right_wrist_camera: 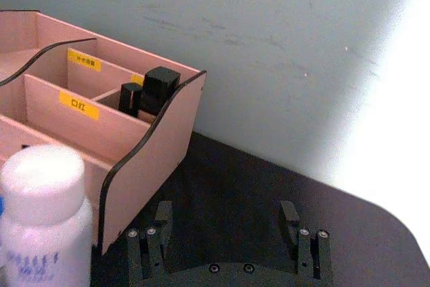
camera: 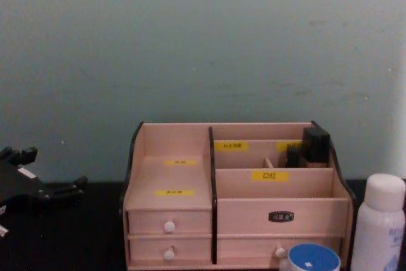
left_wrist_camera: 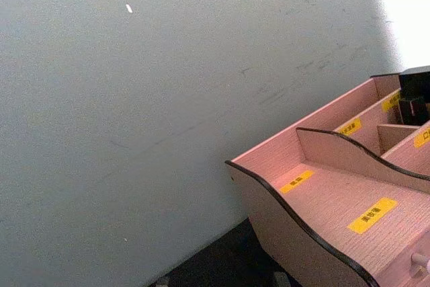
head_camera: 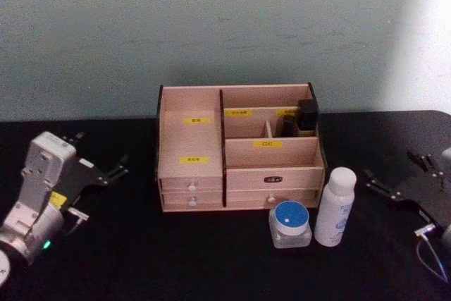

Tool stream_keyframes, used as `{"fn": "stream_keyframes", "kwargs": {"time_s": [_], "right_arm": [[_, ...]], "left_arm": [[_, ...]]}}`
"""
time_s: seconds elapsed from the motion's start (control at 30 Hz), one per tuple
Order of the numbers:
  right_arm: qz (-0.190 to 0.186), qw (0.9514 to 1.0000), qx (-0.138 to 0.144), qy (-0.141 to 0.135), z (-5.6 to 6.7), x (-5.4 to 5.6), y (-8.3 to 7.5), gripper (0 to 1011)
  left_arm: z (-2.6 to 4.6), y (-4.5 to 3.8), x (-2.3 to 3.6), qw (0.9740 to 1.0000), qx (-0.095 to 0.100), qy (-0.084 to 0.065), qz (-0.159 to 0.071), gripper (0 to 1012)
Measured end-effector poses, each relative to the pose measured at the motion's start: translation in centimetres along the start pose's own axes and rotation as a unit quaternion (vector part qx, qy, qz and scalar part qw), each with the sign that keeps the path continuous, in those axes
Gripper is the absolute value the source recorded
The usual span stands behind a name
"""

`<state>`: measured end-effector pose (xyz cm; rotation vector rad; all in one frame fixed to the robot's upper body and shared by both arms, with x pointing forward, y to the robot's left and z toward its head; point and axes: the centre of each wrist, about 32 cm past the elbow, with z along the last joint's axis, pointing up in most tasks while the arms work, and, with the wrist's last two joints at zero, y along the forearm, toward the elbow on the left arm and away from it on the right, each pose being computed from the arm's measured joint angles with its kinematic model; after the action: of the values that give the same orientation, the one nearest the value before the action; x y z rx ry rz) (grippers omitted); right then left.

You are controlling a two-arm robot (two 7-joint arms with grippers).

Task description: Pick up the facial cleanser and watermelon frost from the table and place them into the tiered storage box.

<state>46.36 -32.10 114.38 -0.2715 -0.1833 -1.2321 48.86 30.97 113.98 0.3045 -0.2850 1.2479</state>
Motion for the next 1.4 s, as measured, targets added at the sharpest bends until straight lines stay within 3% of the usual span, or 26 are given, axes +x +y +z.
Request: {"fn": "stream_keyframes", "kwargs": {"time_s": [0.43,0.7,1.13,1.4], "right_arm": [[0.037,0.998,-0.02,0.047,0.4,0.2,-4.1,1002],[0.09,0.9926,-0.03,0.075,1.0,0.0,-5.9,1002],[0.155,0.9821,-0.035,0.102,1.1,-1.6,-5.6,1003],[0.162,0.9807,-0.036,0.103,0.9,-2.6,-4.4,1003]], "left_arm": [[0.0,0.0,0.0,1.0,0.0,0.0,0.0,1002],[0.0,0.0,0.0,1.0,0.0,0.0,0.0,1001],[0.0,0.0,0.0,1.0,0.0,0.0,0.0,1002],[0.0,0.0,0.0,1.0,0.0,0.0,0.0,1001]]}}
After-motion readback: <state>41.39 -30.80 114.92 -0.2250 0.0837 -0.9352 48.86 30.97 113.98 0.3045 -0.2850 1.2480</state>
